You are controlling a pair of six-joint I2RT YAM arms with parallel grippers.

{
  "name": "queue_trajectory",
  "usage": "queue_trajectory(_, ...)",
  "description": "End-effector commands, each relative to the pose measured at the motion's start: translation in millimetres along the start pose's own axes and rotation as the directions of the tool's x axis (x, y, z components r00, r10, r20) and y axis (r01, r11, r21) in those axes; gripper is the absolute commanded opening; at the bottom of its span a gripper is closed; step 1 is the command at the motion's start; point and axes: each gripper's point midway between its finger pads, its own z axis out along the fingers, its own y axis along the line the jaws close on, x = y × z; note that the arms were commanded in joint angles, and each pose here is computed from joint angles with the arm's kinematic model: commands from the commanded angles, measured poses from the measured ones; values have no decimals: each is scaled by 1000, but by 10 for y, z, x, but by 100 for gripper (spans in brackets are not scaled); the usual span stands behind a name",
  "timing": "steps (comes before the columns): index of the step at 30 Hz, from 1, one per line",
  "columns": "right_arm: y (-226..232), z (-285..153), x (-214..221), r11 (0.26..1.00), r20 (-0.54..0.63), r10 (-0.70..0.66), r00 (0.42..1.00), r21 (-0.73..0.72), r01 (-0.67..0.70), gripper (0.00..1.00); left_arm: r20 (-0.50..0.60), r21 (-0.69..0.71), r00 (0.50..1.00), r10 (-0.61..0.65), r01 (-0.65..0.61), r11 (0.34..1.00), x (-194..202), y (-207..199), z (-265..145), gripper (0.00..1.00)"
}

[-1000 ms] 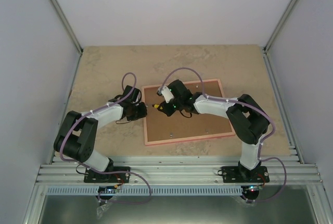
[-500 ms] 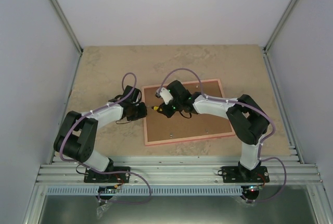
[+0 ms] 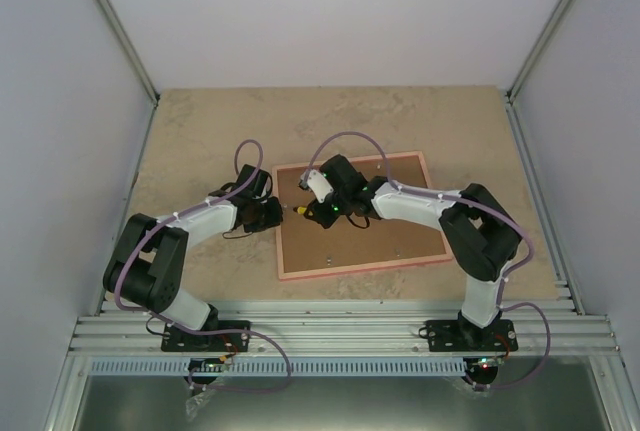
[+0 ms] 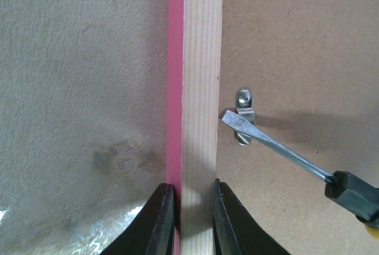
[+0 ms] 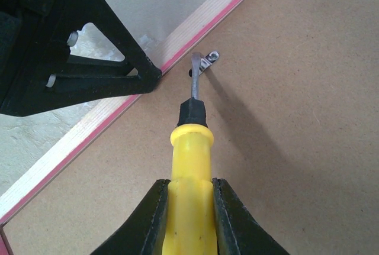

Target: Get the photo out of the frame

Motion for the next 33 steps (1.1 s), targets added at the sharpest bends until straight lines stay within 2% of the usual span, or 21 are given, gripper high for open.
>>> queue_trajectory(1,-30,-74,215,999,-92,8,996,48,-3,0,43,20,999,10,-10,1000,-80,-62,-65,17)
queue_trajectory(22,-50,-174,176,997,-66,12,998,77,-7,0,61,6,998,6,-6,1000,-100,-41,-114,17)
queue_trajectory(29,106,-381,-30,1000,52,-11,999,3,11,0,68,6,998,-4,4,1000,-106,-38,-128,17)
queue_trajectory(33,69,-588,-118,1000,145,-8,989,11,6,0,66,8,998,-11,10,1000,-91,-31,-128,17)
